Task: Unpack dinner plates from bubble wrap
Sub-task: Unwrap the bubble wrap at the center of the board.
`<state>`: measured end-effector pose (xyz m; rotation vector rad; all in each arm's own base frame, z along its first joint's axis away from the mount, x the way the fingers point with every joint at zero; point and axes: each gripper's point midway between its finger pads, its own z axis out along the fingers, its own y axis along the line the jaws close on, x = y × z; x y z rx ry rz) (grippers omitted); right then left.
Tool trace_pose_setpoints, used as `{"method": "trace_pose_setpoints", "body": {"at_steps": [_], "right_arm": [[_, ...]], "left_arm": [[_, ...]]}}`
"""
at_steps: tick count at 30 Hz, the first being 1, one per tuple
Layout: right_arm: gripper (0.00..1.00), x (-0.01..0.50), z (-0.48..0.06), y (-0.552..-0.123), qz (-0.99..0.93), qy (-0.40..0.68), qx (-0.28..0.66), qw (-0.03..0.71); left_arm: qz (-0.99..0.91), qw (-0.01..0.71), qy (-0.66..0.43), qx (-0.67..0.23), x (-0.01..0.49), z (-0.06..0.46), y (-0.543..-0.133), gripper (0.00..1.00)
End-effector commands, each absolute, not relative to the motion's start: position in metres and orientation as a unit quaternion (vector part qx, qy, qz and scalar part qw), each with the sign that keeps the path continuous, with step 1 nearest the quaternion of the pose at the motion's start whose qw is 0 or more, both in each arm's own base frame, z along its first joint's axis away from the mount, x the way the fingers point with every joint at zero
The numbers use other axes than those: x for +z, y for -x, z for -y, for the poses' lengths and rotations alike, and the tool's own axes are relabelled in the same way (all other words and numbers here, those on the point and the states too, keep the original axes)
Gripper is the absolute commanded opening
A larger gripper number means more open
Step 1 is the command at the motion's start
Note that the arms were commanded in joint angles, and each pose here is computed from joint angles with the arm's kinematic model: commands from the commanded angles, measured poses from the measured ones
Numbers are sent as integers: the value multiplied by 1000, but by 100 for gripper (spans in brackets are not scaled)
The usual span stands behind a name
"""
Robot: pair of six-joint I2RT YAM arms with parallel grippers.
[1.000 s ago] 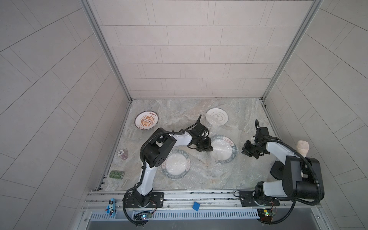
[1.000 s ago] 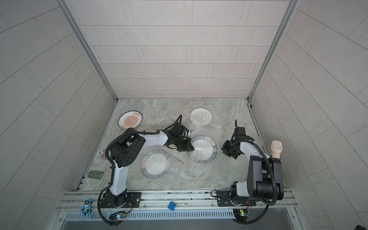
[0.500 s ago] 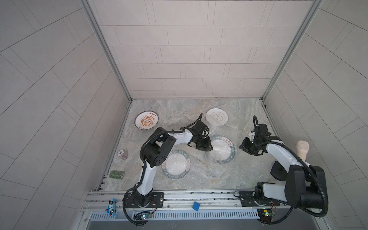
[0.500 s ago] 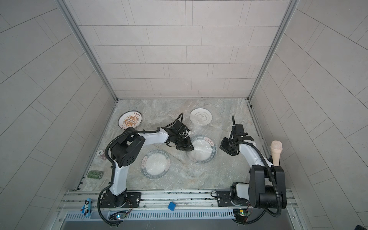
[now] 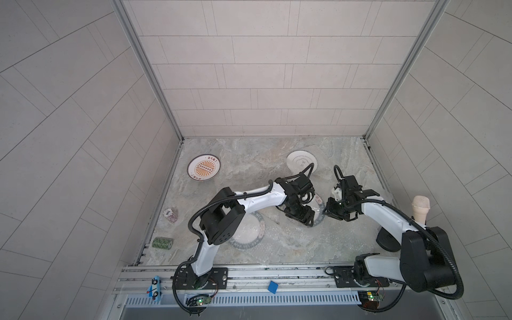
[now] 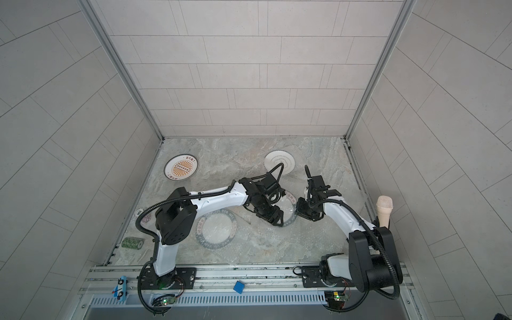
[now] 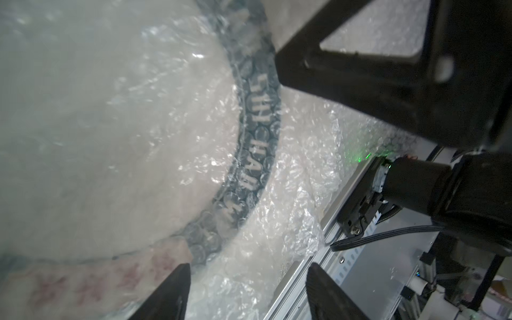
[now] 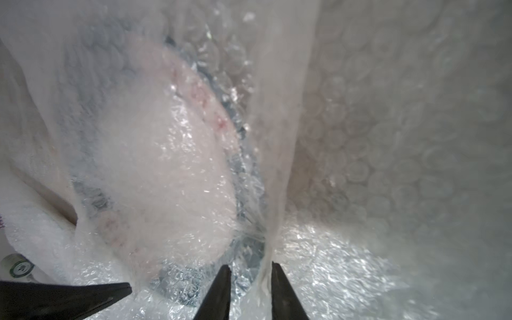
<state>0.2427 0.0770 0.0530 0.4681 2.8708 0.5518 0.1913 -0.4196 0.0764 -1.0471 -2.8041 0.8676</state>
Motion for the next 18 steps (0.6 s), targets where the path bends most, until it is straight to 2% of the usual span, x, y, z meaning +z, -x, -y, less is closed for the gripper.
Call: {"method": "trace_pose_setpoints", "body": {"at_steps": [1, 8, 16, 18], "right_arm": [[26, 48, -60, -228, -974, -165, 134, 83], [23, 43, -61, -224, -974, -163, 138, 78], [16, 34, -69, -235, -968, -173, 163, 80], [14, 34, -69, -236, -968, -173, 161, 79]], "left_arm": [[897, 8, 370, 243, 69, 419, -189, 76], [901, -3, 373, 221, 55, 439, -188, 80], [908, -24, 370, 196, 45, 456, -193, 80], [913, -30, 365, 179, 41, 455, -197, 77]]}}
